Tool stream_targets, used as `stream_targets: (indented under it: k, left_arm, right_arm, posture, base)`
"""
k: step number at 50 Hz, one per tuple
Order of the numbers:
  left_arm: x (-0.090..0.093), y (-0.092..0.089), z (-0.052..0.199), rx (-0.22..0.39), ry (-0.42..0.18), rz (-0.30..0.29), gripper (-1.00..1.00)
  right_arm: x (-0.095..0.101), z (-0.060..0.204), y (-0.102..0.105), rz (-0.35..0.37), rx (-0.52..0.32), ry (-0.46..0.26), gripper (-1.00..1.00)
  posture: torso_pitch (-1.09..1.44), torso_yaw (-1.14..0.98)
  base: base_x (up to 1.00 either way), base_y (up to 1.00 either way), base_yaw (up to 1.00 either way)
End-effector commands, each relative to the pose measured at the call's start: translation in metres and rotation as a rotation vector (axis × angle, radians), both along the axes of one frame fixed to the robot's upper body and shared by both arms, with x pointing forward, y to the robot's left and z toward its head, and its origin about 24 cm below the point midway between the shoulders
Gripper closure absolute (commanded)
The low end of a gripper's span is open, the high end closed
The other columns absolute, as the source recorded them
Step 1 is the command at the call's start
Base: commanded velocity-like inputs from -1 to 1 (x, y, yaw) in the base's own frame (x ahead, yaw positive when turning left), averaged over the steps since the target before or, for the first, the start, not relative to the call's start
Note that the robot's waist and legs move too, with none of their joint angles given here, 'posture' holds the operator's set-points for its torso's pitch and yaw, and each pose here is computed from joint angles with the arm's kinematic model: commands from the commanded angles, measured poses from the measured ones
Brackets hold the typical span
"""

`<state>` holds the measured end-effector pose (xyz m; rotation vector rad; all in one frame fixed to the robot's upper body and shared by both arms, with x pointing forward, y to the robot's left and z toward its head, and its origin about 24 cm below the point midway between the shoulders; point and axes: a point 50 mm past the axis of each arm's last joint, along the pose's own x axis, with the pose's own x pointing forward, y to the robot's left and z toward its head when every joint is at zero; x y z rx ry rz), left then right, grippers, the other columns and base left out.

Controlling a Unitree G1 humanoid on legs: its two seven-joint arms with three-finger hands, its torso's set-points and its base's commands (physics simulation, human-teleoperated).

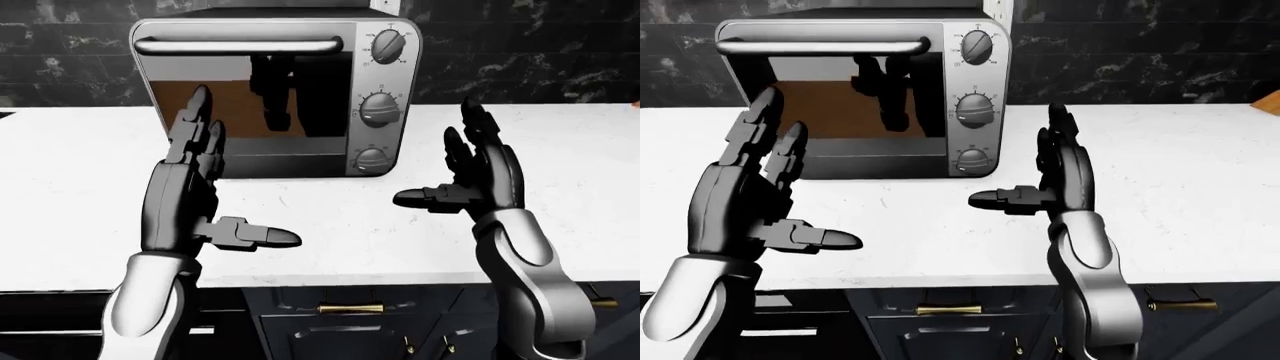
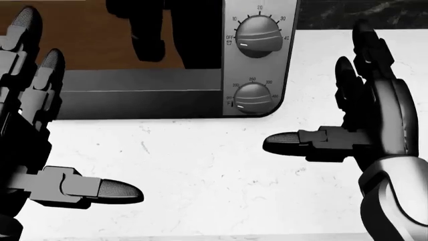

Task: Open the toaster oven door.

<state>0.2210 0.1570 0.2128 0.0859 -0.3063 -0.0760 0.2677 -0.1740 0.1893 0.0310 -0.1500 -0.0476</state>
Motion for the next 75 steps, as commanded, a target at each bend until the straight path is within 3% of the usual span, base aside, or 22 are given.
stream_targets:
  k: [1, 58, 62, 69, 72, 75]
  left_arm:
    - [-0.004, -0.001, 0.01, 0.005, -0.069, -0.002, -1.0]
    - [-0.002, 0.0, 0.008, 0.007, -0.073, -0.002, -1.0]
    - [-0.001, 0.001, 0.021, 0.062, -0.099, 0.014, -1.0]
    - [0.016, 0.003, 0.042, 0.163, -0.121, 0.042, -1.0]
    - [0.029, 0.006, 0.056, 0.273, -0.147, 0.089, -1.0]
    - [0.042, 0.01, 0.055, 0.378, -0.146, 0.136, -1.0]
  right_arm:
    - [-0.003, 0.015, 0.001, 0.004, -0.008, -0.087, -1.0]
    - [-0.003, 0.012, 0.002, 0.009, -0.006, -0.085, -1.0]
    - [-0.002, 0.011, 0.002, 0.009, -0.006, -0.083, -1.0]
    - [-0.002, 0.012, 0.003, 0.01, -0.006, -0.084, -1.0]
    - [-0.002, 0.012, 0.004, 0.01, -0.005, -0.083, -1.0]
    - [-0.001, 0.011, 0.004, 0.011, -0.004, -0.082, -1.0]
  posture:
    - [-0.22, 0.0]
    - [-0.53, 0.0]
    - [-0.53, 0.0]
    - [-0.53, 0.0]
    - [-0.53, 0.0]
    - [-0.53, 0.0]
  base:
    - [0.0, 0.0, 0.0]
    - [0.0, 0.0, 0.0]
    - [0.0, 0.0, 0.0]
    - [0.0, 0.0, 0.0]
    - [0.0, 0.0, 0.0]
    - [0.0, 0.0, 0.0]
